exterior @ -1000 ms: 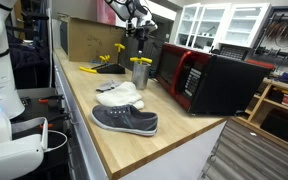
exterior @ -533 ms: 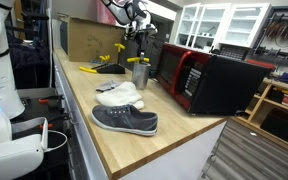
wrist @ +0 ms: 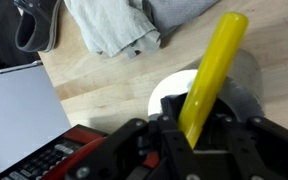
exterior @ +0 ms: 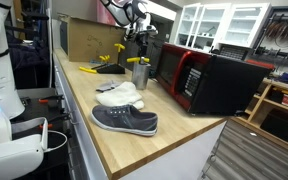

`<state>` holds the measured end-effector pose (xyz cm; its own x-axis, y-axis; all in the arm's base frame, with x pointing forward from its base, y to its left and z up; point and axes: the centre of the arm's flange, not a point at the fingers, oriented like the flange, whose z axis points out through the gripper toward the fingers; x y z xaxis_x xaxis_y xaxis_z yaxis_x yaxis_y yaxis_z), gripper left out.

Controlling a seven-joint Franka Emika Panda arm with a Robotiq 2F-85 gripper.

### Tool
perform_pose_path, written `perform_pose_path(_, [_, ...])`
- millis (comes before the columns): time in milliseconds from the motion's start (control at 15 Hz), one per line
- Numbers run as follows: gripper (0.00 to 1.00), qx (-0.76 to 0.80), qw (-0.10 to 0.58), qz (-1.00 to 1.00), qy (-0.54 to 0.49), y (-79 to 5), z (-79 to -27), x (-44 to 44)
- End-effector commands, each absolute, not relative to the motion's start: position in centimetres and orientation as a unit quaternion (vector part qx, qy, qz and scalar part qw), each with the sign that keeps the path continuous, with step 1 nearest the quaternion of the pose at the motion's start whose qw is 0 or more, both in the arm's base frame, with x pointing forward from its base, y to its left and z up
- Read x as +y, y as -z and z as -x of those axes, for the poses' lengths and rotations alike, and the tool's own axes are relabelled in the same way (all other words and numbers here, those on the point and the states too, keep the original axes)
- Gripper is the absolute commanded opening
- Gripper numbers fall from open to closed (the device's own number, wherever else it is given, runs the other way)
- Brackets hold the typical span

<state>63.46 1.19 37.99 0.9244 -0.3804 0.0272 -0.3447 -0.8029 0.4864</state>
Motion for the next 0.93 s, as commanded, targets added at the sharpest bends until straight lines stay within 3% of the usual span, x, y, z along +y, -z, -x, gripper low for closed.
perform_pose_path(0, [0.00, -0.179, 0.236, -0.954, 0.033, -38.4, -61.9, 0.5])
perform_pose_path(133, [0.03, -0.179, 0.236, -0.954, 0.030, -38.6, -61.8, 0.4])
perform_pose_path(200, [0.25, -0.179, 0.237, -0.954, 0.029, -39.1, -61.7, 0.4])
perform_pose_path(333, [0.34, -0.172, 0.236, -0.956, 0.024, -39.2, -61.5, 0.7])
perform_pose_path(867, [0.94, -0.155, 0.215, -0.964, 0.006, -39.8, -61.1, 1.8])
